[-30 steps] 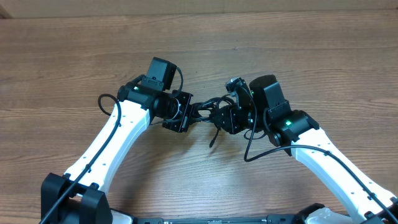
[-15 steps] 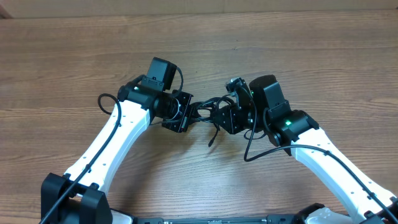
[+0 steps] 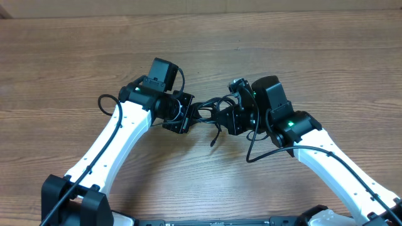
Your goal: Untangle cables
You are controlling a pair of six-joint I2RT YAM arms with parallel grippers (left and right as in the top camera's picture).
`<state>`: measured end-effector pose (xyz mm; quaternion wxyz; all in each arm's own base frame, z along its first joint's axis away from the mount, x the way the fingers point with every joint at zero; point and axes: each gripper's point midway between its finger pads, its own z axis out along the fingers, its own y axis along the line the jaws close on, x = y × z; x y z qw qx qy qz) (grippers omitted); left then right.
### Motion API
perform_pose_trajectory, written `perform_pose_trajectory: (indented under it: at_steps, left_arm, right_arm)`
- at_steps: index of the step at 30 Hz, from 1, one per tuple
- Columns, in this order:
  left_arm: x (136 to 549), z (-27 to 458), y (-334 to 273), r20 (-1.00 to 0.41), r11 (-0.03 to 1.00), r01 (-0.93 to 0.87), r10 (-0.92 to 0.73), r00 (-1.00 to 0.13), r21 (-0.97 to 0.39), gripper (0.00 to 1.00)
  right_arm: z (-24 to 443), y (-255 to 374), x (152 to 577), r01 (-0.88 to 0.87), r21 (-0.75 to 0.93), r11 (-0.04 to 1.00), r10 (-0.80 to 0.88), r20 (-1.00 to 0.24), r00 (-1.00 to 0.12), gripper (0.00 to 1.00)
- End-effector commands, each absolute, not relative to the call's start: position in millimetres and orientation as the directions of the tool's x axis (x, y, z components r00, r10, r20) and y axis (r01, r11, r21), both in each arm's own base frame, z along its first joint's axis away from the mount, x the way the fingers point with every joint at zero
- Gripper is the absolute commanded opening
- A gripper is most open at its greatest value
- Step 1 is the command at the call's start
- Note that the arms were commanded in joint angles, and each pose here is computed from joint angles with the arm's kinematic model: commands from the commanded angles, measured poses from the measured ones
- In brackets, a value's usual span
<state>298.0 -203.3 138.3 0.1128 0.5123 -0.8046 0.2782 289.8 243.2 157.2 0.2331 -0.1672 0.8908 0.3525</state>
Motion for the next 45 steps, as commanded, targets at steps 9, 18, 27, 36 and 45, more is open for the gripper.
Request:
perform_pose_trajectory:
  at_steps: [9,18,27,36,45]
  left_arm:
    - [308,149,-196,0.365,0.377,-0.831,-0.767,-0.528,-0.409,0.04]
    - [315,141,-179,0.237,0.443,-0.796,-0.792,-0.563,-0.413,0.04]
    - [313,150,-196,0.320,0.429,-0.785,-0.742,-0.589,-0.448,0.05]
    - [310,157,-208,0.397,0.390,-0.799,-0.715,-0.575,-0.457,0.04]
    - [303,163,-217,0.468,0.369,-0.812,-0.677,-0.568,-0.452,0.04]
  right_arm:
    - [166,248,294,-0.482,0.547,0.685,-0.135,-0.555,-0.821,0.04]
    - [168,250,292,-0.484,0.561,0.672,-0.134,-0.551,-0.824,0.04]
    - [167,250,291,-0.483,0.561,0.673,-0.135,-0.549,-0.825,0.49]
    - [169,250,292,-0.489,0.559,0.670,-0.135,-0.556,-0.820,0.54]
    - [169,250,292,-0.489,0.559,0.670,-0.135,-0.556,-0.820,0.33]
